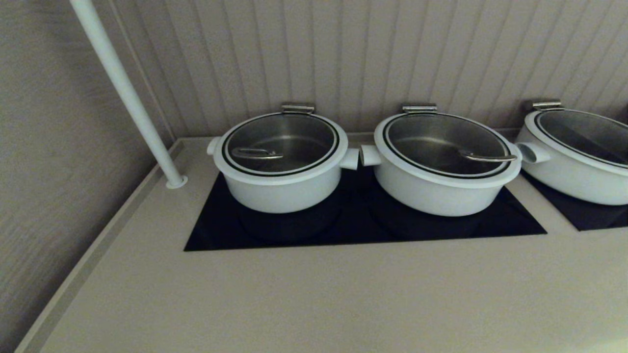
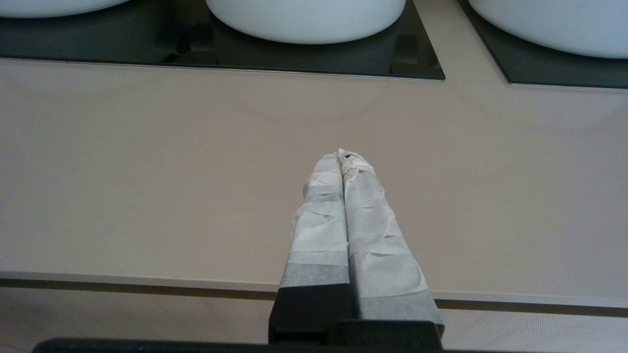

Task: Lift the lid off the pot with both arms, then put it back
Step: Open the food pot lid a small opening with the left arm

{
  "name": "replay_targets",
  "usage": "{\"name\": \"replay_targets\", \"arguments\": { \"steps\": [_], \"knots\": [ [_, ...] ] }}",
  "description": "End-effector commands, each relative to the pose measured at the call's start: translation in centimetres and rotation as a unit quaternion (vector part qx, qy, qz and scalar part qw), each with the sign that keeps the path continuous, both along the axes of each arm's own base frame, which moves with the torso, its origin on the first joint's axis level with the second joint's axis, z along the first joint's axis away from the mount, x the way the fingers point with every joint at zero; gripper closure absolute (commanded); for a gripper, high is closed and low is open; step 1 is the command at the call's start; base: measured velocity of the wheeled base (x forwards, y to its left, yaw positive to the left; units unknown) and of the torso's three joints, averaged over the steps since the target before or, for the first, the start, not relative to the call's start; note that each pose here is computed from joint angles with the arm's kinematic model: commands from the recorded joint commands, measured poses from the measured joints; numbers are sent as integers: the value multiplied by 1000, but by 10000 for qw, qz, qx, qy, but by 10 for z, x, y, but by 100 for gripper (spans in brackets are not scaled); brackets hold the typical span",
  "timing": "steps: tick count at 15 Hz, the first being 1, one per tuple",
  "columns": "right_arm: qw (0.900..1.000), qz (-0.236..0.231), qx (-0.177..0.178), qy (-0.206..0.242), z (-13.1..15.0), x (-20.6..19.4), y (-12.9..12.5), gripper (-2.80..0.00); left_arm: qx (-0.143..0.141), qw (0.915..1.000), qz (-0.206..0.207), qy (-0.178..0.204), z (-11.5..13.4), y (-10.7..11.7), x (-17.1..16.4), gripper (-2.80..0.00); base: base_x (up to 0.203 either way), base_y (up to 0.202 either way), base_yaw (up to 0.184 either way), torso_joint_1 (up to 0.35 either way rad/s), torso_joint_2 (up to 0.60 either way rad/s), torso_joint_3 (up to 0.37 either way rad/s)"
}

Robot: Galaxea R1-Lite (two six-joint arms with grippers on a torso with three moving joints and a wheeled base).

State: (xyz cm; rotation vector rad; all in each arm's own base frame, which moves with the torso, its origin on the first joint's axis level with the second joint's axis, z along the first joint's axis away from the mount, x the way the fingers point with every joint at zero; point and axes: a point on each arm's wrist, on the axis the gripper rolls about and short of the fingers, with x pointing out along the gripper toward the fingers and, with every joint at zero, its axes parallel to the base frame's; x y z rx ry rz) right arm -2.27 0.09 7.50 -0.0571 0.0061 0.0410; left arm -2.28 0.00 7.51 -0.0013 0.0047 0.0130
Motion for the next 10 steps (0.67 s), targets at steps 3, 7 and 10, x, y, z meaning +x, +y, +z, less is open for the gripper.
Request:
{"name": "replay_targets", "arguments": {
  "steps": [3, 7, 10],
  "knots": [
    [10000, 3, -5, 2, 0, 0, 0, 0, -1, 10000, 4, 0, 0, 0, 0, 0, 0, 0, 0, 0, 0, 0],
    [10000, 3, -5, 2, 0, 0, 0, 0, 29, 10000, 4, 0, 0, 0, 0, 0, 0, 0, 0, 0, 0, 0],
    [10000, 3, -11, -6, 0, 0, 0, 0, 60, 10000, 4, 8, 0, 0, 0, 0, 0, 0, 0, 0, 0, 0]
  ]
}}
